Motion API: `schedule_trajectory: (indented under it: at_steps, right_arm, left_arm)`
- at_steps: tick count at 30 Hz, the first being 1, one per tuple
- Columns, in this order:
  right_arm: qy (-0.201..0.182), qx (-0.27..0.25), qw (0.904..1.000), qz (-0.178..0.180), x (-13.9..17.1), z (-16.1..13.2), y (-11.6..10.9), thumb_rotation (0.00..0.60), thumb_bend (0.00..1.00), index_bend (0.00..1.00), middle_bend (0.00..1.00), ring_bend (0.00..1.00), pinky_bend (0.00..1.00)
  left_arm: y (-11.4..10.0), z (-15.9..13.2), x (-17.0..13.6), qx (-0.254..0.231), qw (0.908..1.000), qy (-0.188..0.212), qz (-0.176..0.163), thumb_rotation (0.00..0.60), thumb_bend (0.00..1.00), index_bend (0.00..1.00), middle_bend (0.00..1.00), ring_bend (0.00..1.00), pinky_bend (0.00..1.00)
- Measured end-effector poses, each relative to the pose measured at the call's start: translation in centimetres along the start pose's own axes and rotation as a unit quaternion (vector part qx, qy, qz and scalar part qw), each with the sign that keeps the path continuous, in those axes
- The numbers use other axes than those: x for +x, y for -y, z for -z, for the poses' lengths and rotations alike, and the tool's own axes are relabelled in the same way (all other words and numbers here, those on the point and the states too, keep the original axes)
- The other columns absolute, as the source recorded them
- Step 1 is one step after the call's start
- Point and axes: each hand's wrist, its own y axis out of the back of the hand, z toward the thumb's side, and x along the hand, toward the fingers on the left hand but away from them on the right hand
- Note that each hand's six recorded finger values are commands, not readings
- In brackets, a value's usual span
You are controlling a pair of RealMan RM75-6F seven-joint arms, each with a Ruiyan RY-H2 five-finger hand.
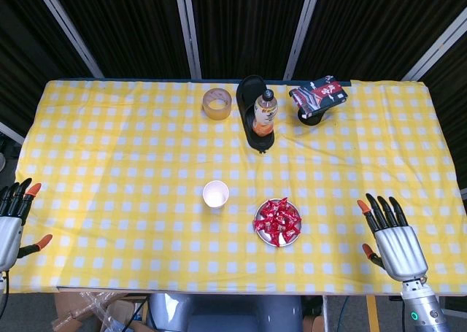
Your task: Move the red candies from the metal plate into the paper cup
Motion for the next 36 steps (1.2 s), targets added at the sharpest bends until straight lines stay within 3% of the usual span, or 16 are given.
schedule_trajectory:
  at_steps: [7,8,9,11,13,16,21,30,36]
  right_arm:
    - [-0.004,-0.005,1.0000,-0.001,0.0,-0.1,0.0,0.600,0.31,0.00,0.00,0.00,0.00]
    - [-0.005,-0.007,1.0000,-0.002,0.0,-0.2,0.1,0.600,0.31,0.00,0.00,0.00,0.01]
    - [-0.006,-0.010,0.9999,-0.003,-0.1,-0.3,0.1,0.600,0.31,0.00,0.00,0.02,0.08]
    - [-0.009,-0.016,0.9998,-0.003,-0.4,-0.7,0.0,0.600,0.31,0.00,0.12,0.18,0.35]
    - [-0.014,-0.026,0.9996,-0.002,-0.9,-1.4,-0.2,0.600,0.31,0.00,0.46,0.54,0.69]
    - [-0.024,-0.040,0.9989,-0.005,-1.9,-2.7,-0.5,0.600,0.31,0.00,0.77,0.81,0.89]
    - [-0.033,-0.063,0.9966,-0.040,-4.0,-5.3,0.0,0.600,0.31,0.00,0.88,0.91,0.95]
    - [-0.042,-0.062,0.9885,-0.132,-7.1,-11.4,3.7,0.600,0.31,0.05,0.88,0.91,0.95]
    - [-0.053,-0.077,0.9822,-0.163,-8.0,-15.8,6.0,0.600,0.31,0.11,0.89,0.91,0.95]
  left_arm:
    - [0.3,-0.4,0.1,0.003,1.0000,0.004,0.007,0.600,0.05,0.00,0.00,0.00,0.00]
    - [0.3,-0.4,0.1,0.003,1.0000,0.005,0.007,0.600,0.05,0.00,0.00,0.00,0.00]
    - [0.3,-0.4,0.1,0.004,0.9999,0.006,0.007,0.600,0.05,0.00,0.00,0.00,0.00]
    - [0.3,-0.4,0.0,0.005,0.9999,0.006,0.008,0.600,0.05,0.00,0.00,0.00,0.00]
    - [0.3,-0.2,0.0,0.002,1.0000,0.003,0.008,0.600,0.05,0.00,0.00,0.00,0.00]
    - [0.3,-0.1,0.1,-0.003,0.9999,0.000,0.011,0.600,0.05,0.00,0.00,0.00,0.00]
    - [0.4,-0.2,0.2,-0.005,0.9999,0.001,0.015,0.600,0.05,0.00,0.00,0.00,0.00]
    - [0.5,0.2,0.3,-0.009,0.9997,-0.005,0.022,0.600,0.05,0.00,0.00,0.00,0.00]
    - [0.3,0.3,0.2,-0.014,0.9996,-0.005,0.023,0.600,0.05,0.00,0.00,0.00,0.00]
